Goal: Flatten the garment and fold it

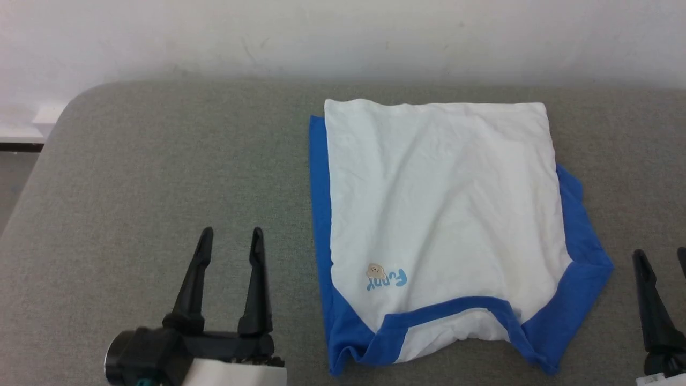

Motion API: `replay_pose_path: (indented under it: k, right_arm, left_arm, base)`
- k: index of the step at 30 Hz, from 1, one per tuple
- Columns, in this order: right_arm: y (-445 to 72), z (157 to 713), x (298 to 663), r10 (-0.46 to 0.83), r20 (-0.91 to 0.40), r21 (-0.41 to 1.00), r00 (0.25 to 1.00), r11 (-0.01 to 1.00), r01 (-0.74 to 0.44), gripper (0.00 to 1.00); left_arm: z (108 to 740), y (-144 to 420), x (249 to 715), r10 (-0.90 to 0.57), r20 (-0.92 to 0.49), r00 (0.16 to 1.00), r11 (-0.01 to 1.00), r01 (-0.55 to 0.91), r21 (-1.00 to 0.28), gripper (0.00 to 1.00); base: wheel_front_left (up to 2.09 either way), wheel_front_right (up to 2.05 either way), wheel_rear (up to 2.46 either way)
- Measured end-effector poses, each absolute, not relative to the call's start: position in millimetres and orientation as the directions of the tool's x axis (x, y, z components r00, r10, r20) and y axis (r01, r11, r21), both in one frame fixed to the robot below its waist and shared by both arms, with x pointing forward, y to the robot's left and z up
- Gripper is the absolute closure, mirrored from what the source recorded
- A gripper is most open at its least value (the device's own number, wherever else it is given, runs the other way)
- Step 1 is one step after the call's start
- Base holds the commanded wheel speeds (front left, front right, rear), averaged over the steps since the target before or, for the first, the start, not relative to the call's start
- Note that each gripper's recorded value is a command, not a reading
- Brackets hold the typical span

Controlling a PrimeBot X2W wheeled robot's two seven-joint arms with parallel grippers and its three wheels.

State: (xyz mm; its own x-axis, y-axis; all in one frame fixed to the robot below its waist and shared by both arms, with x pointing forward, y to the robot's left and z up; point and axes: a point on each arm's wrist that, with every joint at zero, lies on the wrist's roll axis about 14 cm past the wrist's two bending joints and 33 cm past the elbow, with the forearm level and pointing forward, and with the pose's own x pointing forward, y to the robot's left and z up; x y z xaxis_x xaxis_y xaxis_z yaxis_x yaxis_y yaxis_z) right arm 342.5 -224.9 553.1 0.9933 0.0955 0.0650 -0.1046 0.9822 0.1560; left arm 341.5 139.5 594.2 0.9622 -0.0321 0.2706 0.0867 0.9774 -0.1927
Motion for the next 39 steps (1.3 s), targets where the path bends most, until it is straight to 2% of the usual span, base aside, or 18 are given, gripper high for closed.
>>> replay_pose_path:
  k: [5, 10, 25, 31, 36, 39]
  right_arm:
    - [-223.6, 561.1, 335.0, 0.019, 0.131, 0.095, 0.991, 0.995, -0.032, 0.0]
    - [-215.9, 544.9, 324.4, -0.009, 0.093, 0.098, 0.996, 0.995, 0.0, 0.0]
    - [-204.9, 529.5, 331.4, 0.009, 0.055, 0.11, 0.998, 0.994, -0.015, 0.0]
    - [-200.4, 530.5, 341.4, 0.021, 0.054, 0.115, 0.998, 0.993, -0.027, 0.0]
    - [-198.8, 529.1, 355.1, 0.033, 0.048, 0.117, 0.998, 0.992, -0.038, 0.0]
    - [-201.1, 524.1, 365.3, 0.039, 0.035, 0.118, 0.999, 0.992, -0.043, 0.0]
  left_arm:
    - [579.9, 145.4, 327.4, 0.016, 0.247, 0.969, 0.988, 0.023, -0.151, 0.0]
    - [540.4, 146.6, 312.5, 0.033, 0.128, 0.991, 0.988, -0.014, -0.153, 0.0]
    - [517.6, 144.8, 320.3, 0.01, 0.074, 0.997, 0.987, 0.002, -0.16, 0.0]
    - [536.0, 137.6, 363.6, -0.085, 0.093, 0.992, 0.985, 0.098, -0.143, 0.0]
    - [570.9, 133.5, 426.6, -0.22, 0.044, 0.975, 0.976, 0.22, 0.007, 0.0]
    - [599.6, 132.2, 466.2, -0.251, 0.025, 0.968, 0.966, 0.249, 0.069, 0.0]
  base:
    - [0.0, 0.0, 0.0]
    - [0.0, 0.0, 0.0]
    - [0.0, 0.0, 0.0]
    - [0.0, 0.0, 0.0]
    - [0.0, 0.0, 0.0]
    - [0.0, 0.0, 0.0]
